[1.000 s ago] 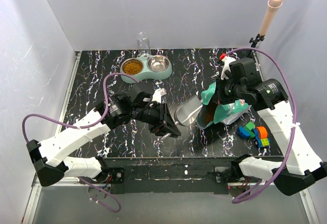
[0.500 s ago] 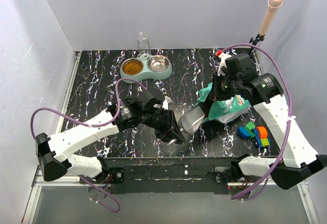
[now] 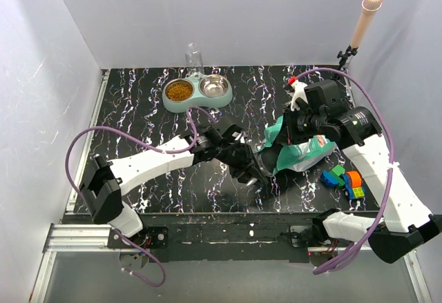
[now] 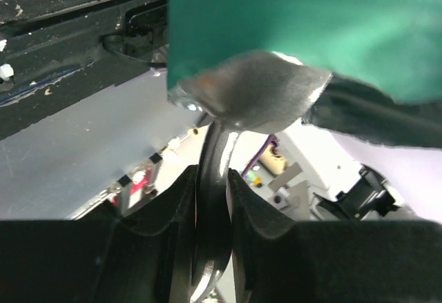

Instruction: Serve the pet food

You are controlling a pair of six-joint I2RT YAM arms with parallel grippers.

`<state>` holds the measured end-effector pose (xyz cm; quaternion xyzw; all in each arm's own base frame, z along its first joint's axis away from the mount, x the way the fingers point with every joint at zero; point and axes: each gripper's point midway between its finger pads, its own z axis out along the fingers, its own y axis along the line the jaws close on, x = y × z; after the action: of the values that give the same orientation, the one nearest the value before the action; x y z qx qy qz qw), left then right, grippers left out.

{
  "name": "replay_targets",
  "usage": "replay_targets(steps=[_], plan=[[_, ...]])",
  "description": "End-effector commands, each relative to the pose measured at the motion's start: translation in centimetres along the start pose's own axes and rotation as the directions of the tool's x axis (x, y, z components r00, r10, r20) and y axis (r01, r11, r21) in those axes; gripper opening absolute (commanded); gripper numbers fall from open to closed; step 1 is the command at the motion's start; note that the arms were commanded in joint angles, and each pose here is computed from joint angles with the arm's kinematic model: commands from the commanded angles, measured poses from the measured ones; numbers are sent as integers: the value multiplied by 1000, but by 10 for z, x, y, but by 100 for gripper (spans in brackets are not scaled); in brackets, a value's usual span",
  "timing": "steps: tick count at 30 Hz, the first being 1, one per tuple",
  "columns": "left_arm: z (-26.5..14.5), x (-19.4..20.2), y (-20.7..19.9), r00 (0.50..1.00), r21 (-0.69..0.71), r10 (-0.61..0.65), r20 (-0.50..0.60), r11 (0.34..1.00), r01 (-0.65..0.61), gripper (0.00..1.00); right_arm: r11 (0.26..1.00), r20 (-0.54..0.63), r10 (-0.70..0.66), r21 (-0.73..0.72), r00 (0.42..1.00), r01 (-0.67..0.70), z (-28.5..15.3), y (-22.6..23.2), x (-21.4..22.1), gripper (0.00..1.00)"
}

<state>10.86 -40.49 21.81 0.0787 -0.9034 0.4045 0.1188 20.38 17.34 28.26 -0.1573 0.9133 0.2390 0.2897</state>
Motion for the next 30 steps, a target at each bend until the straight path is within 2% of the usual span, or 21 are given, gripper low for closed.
replay_targets(steps=[1, 4, 10, 14, 16, 17, 18, 20, 21, 23, 26, 30], plan=[[-16, -22, -6, 965, 163, -260, 7, 953, 256, 0, 960, 199, -23, -270, 980, 77, -36, 66, -42, 1], [-14, -30, -4, 942, 194, -334, -20, 923, 331, 0, 953, 184, -24, -293, 983, 79, -36, 76, -40, 1], [10, -28, 5, 901, 41, -431, -37, 901, 433, 0, 942, 151, -58, -319, 987, 104, -29, 93, -32, 1], [20, -51, 23, 884, 11, -458, 92, 888, 459, 0, 944, 150, -36, -320, 988, 83, -30, 93, -31, 1], [39, -68, 31, 900, 17, -418, 125, 907, 420, 0, 941, 150, -24, -331, 988, 73, -31, 95, -30, 1], [55, -74, 30, 925, 28, -368, 97, 930, 367, 0, 939, 144, -10, -339, 989, 59, -30, 96, -28, 1], [70, -79, 23, 958, 52, -280, 57, 959, 277, 0, 934, 139, -1, -354, 990, 51, -29, 98, -27, 1], [109, -88, 32, 992, 21, -129, -1, 991, 129, 0, 922, 116, 25, -387, 993, 22, -27, 103, -24, 1], [124, -90, 31, 1000, 40, 3, -12, 999, -2, 0, 915, 107, 30, -402, 994, 16, -27, 106, -24, 1], [150, -94, 42, 998, 45, 45, -38, 998, -44, 0, 906, 91, 29, -424, 995, 12, -28, 111, -25, 1], [156, -100, 33, 996, 160, 87, -2, 983, -86, 0, 911, 98, 11, -411, 995, 30, -30, 110, -27, 1], [132, -106, 3, 983, 315, 152, 100, 933, -176, 0, 927, 105, -7, -371, 994, 46, -31, 102, -25, 1]])
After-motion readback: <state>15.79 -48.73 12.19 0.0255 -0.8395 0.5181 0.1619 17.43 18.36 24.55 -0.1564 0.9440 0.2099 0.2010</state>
